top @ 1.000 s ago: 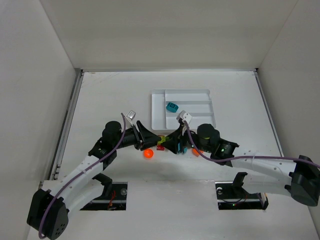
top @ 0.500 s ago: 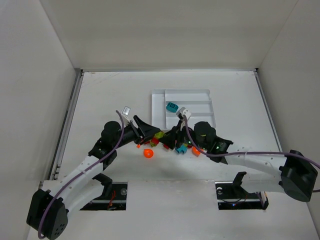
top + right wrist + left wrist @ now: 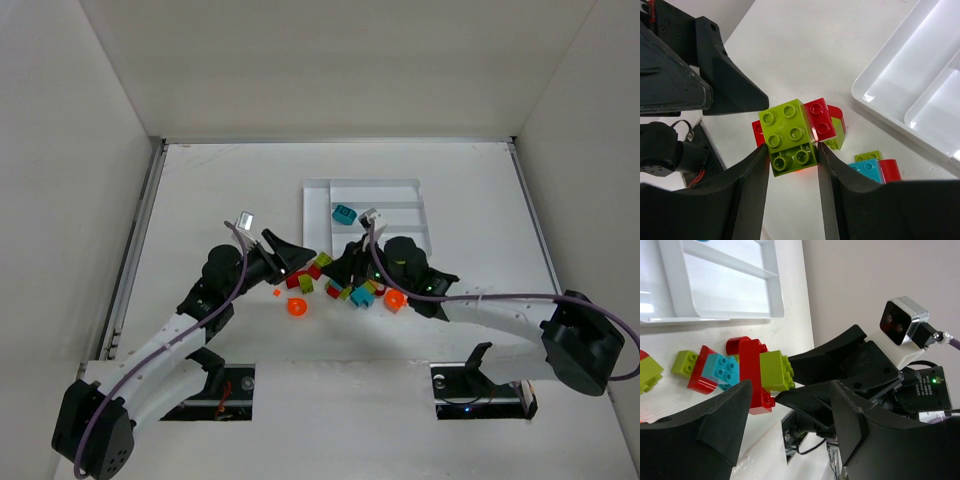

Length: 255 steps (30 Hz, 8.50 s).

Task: Sort the legos into containers by color

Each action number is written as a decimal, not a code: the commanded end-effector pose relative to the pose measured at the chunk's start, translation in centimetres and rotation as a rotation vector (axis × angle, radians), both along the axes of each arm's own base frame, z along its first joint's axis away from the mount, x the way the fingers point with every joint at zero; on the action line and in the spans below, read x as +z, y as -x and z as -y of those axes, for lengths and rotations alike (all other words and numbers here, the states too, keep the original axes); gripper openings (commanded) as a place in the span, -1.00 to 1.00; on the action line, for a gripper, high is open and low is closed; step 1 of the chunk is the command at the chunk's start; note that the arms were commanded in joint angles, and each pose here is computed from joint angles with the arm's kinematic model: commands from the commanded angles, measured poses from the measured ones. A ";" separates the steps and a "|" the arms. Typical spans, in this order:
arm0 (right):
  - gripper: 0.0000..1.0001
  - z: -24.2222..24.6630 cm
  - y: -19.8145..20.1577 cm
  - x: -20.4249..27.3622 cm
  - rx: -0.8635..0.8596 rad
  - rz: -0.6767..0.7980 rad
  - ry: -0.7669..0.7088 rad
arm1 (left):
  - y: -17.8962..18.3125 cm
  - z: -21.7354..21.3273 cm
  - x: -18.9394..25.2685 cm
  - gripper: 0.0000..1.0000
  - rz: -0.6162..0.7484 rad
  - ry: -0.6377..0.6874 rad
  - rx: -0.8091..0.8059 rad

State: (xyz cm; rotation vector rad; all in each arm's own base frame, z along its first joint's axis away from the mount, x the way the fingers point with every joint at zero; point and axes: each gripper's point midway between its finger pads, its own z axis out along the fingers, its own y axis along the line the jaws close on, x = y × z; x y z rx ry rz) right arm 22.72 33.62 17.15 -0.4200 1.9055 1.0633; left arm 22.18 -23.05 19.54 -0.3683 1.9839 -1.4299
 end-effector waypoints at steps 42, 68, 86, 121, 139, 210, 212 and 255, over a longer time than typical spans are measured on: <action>-0.68 3.0 -3.7 10.5 -0.070 0.003 -0.354 | -2.2 0.4 -3.5 -0.80 0.107 -0.198 0.119; -0.66 8.9 -7.6 -1.1 -0.419 -0.062 -0.022 | -15.3 -0.1 -4.6 -0.75 0.203 -0.501 0.350; -0.65 8.4 -10.3 -1.7 -0.480 -0.060 0.031 | -21.5 -0.2 -7.8 0.10 0.198 -0.581 0.379; -0.04 7.0 -28.9 -6.1 -0.659 -0.019 0.462 | -1.4 -6.8 -11.9 0.05 0.069 -0.684 0.227; -0.54 2.5 -11.2 -1.2 -0.366 0.037 0.222 | -3.3 -6.5 -11.1 -0.08 0.073 -0.733 0.276; -0.51 -5.6 -3.1 -4.0 -0.122 -0.053 0.203 | -4.6 -3.5 -3.6 0.07 0.209 -0.511 0.271; -0.51 -5.3 -3.3 -3.7 -0.139 -0.046 0.189 | -4.7 -3.6 -4.4 0.11 0.139 -0.491 0.293; -0.50 -4.5 -4.6 -1.3 -0.326 0.073 0.077 | -6.5 -2.7 -5.7 -0.65 -0.175 -0.003 0.443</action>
